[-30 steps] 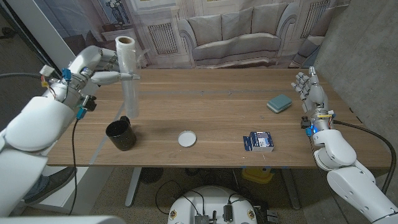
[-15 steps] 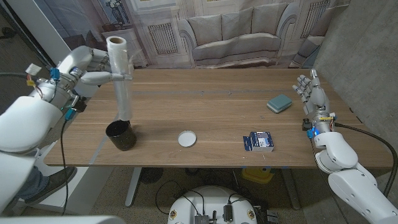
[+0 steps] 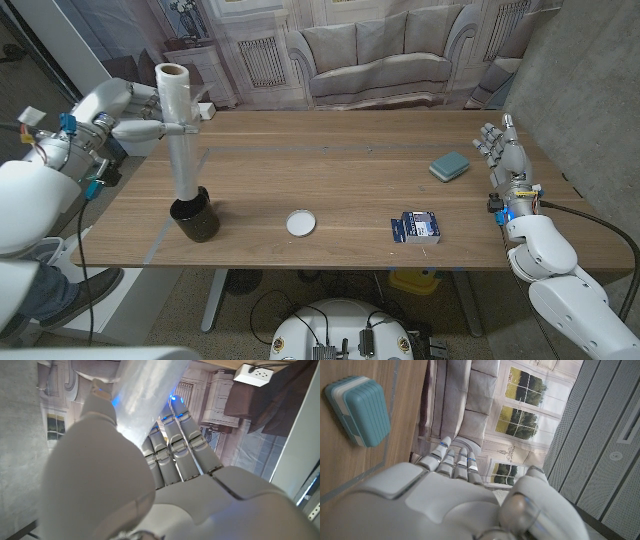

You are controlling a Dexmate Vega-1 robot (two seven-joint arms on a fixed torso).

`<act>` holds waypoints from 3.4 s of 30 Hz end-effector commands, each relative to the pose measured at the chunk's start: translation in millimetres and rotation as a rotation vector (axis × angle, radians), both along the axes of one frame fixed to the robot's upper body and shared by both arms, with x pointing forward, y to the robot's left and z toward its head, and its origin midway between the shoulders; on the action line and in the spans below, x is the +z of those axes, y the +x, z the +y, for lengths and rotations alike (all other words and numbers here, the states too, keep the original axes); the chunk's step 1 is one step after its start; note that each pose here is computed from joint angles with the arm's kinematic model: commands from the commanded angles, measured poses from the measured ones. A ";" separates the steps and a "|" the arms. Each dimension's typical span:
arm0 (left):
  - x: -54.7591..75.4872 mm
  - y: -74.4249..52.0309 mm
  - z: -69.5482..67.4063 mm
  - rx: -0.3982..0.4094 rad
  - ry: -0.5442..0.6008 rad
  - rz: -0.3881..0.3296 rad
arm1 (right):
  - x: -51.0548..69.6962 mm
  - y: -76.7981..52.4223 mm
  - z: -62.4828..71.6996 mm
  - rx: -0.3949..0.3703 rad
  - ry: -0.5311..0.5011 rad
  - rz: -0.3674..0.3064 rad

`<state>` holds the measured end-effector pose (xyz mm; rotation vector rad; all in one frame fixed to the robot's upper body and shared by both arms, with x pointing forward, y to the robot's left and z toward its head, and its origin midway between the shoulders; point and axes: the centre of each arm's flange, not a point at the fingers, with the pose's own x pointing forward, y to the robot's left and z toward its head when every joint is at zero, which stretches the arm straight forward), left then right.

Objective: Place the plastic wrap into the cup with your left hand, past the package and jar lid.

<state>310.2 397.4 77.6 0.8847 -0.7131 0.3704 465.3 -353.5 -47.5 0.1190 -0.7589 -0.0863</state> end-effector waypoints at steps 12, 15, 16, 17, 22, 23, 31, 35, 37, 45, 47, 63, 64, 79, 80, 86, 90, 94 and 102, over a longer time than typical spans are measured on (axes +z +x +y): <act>-8.8 10.5 18.7 0.031 -0.036 -0.011 | -4.3 -3.2 -1.2 -0.007 0.007 0.006; -11.9 14.9 17.7 0.021 -0.038 -0.006 | -4.2 -5.0 -1.5 -0.011 0.007 0.005; -13.5 16.7 17.3 0.018 -0.041 -0.006 | -4.2 -5.7 -1.7 -0.012 0.007 0.006; -14.2 17.3 17.3 0.015 -0.042 -0.006 | -4.3 -6.0 -1.8 -0.012 0.007 0.006; -17.5 20.4 17.2 0.007 -0.050 -0.006 | -5.1 -7.0 -2.3 -0.015 0.009 0.009; -18.3 21.0 17.3 0.003 -0.052 -0.007 | -5.3 -7.0 -2.4 -0.015 0.010 0.008; -27.1 31.3 16.5 -0.027 -0.067 -0.012 | -4.2 -7.1 -0.8 -0.015 0.006 0.009; -32.5 37.3 17.6 -0.037 -0.080 -0.004 | -2.0 -7.9 0.5 -0.016 0.001 0.010; -36.4 39.6 18.7 -0.038 -0.090 -0.002 | -1.2 -8.4 1.1 -0.017 -0.001 0.010; -48.9 46.7 22.7 -0.064 -0.123 0.000 | -0.1 -9.7 2.9 -0.021 0.000 0.014; -50.2 47.6 22.7 -0.069 -0.129 0.000 | 1.4 -10.1 3.3 -0.022 -0.004 0.015; -68.3 47.4 25.8 -0.076 -0.171 0.010 | 2.4 -7.2 9.5 -0.017 -0.005 0.028; -69.9 47.6 26.5 -0.076 -0.176 0.010 | 2.3 -6.9 9.9 -0.017 -0.005 0.030; -79.5 58.7 35.3 -0.102 -0.193 0.006 | 4.0 -6.8 15.4 -0.025 -0.012 0.040; -82.5 61.1 35.5 -0.105 -0.199 0.008 | 4.2 -7.2 15.9 -0.025 -0.013 0.041; -93.1 67.7 38.4 -0.115 -0.229 0.013 | 3.3 -9.7 16.7 -0.029 -0.009 0.045; -98.2 73.6 39.4 -0.130 -0.241 0.017 | 3.0 -10.9 17.0 -0.040 -0.014 0.055; -103.3 78.4 39.5 -0.141 -0.249 0.023 | 3.3 -10.5 17.2 -0.043 -0.014 0.065; -113.4 82.8 42.6 -0.146 -0.275 0.034 | 6.4 -9.5 18.2 -0.045 -0.021 0.069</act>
